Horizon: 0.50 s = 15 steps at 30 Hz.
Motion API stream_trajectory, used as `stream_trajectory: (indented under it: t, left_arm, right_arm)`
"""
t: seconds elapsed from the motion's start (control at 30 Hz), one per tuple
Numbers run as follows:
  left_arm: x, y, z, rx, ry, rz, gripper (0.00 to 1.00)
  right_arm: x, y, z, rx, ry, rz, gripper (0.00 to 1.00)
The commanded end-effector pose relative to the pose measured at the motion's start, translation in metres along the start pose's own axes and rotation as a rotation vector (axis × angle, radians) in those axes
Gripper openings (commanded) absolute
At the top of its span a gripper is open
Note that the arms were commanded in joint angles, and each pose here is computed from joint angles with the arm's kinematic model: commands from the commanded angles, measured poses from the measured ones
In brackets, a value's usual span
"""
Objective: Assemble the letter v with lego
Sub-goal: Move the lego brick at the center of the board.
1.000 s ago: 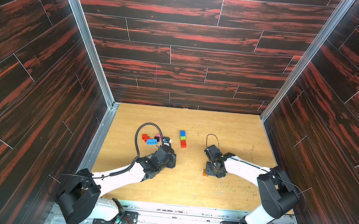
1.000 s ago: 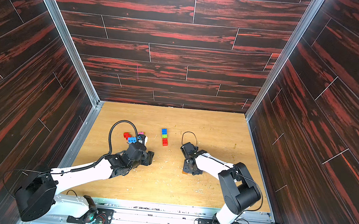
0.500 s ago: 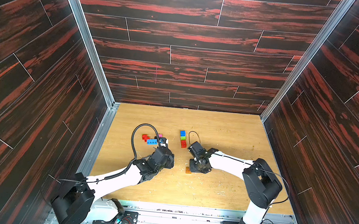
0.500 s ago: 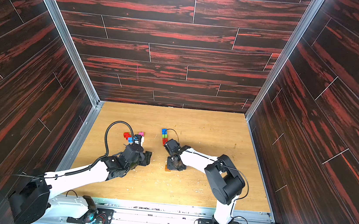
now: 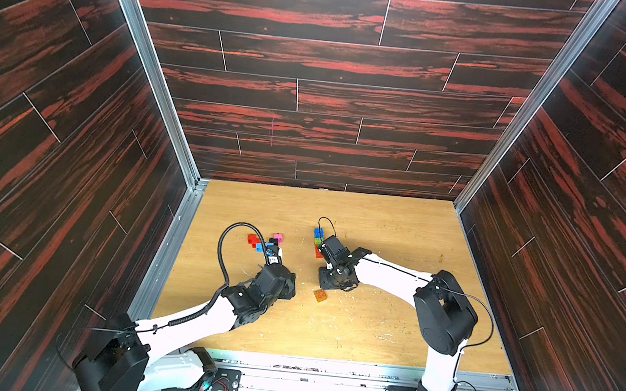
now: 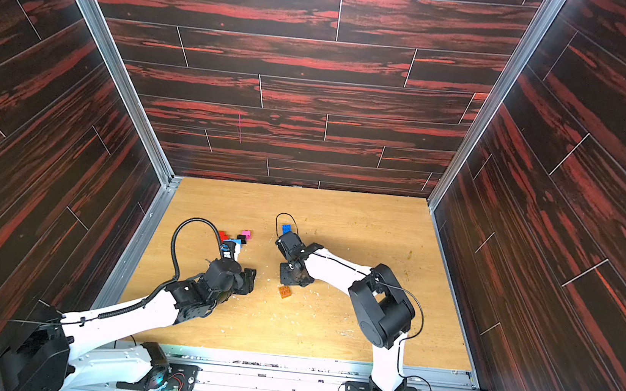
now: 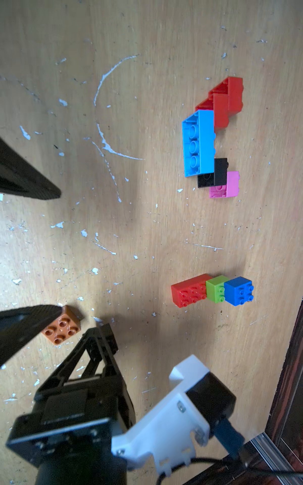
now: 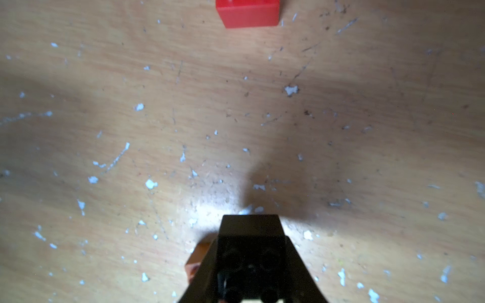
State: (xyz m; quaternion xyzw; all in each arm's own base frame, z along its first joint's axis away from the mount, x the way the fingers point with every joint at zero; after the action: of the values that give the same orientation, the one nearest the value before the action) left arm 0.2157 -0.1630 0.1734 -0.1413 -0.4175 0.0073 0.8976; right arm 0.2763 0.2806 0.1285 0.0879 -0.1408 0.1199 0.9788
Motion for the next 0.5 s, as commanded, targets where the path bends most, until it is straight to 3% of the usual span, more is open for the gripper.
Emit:
stream_trajectory:
  t: [0.0,0.3,0.47]
  left_arm:
    - [-0.001,0.005,0.005,0.019,-0.027,0.017,0.66]
    - [-0.004,0.004,0.006,-0.001,-0.035,0.022,0.66]
    - [-0.008,0.002,0.006,-0.016,-0.031,0.023,0.66]
  right_arm:
    - [-0.016,-0.003,0.018,-0.01,0.002,0.126,0.25]
    - [-0.053,-0.013,0.034,0.095,-0.033,0.275,0.25]
    - [-0.052,-0.01,0.036,0.114,-0.054,0.306,0.25]
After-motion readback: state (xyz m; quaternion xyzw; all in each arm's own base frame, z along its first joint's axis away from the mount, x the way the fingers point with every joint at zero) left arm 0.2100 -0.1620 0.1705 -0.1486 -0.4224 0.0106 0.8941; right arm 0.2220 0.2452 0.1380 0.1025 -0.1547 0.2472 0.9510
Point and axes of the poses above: each gripper's point midway between its finger pads, its own z axis back along the fingers, its own y axis along the line the jaws close on, x = y × z, the point moved 9 cm from there along z, back along the fingers, and after that the axes turned 2 degrees about -z, right-handed, at the moved point
